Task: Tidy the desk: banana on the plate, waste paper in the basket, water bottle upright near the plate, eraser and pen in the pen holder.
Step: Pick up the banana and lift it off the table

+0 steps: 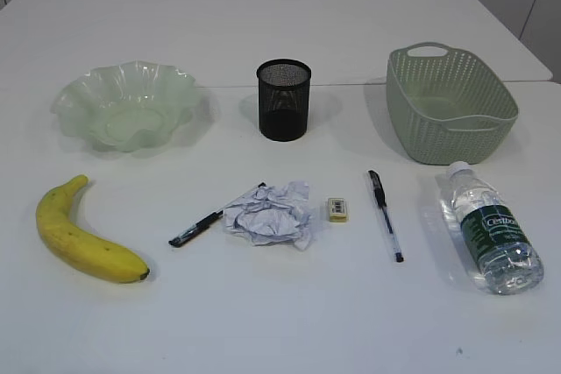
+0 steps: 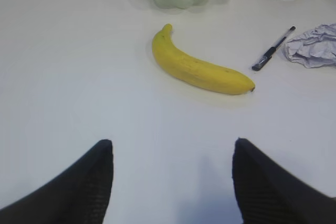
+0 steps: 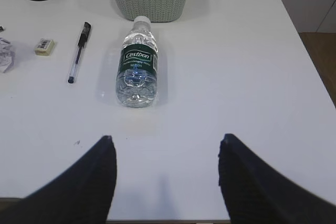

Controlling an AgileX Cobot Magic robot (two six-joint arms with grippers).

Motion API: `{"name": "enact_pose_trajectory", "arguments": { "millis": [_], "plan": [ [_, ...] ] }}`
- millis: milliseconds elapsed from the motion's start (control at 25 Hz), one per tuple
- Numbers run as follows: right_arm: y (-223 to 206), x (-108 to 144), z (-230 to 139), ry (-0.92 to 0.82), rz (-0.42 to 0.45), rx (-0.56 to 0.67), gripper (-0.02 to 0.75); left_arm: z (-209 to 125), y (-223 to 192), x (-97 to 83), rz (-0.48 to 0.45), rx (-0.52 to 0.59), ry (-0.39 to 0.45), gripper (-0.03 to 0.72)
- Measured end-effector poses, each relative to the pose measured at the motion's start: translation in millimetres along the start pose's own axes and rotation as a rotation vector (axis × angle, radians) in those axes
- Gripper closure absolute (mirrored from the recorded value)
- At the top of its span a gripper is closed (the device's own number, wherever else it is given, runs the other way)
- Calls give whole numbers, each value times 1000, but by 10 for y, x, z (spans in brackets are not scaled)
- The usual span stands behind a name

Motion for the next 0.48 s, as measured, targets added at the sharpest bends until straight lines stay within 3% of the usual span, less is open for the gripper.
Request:
{"name": "enact_pose_trajectory", "arguments": {
  "millis": [480],
  "plan": [
    [0, 0, 0, 0, 0, 0, 274, 0, 0, 0, 0, 0, 0, 193]
  ]
}}
Point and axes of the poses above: a point on each arm's last joint axis where the gripper is mounted, y pointing back along that axis away from the gripper, x along the wrist's bending axis when the last joint is at zero, z = x × y, the point moved 6 cm from there along -y, pointing out along that axis toward the gripper, and after that the axes turned 2 degrees about y, right-handed, at the moved point
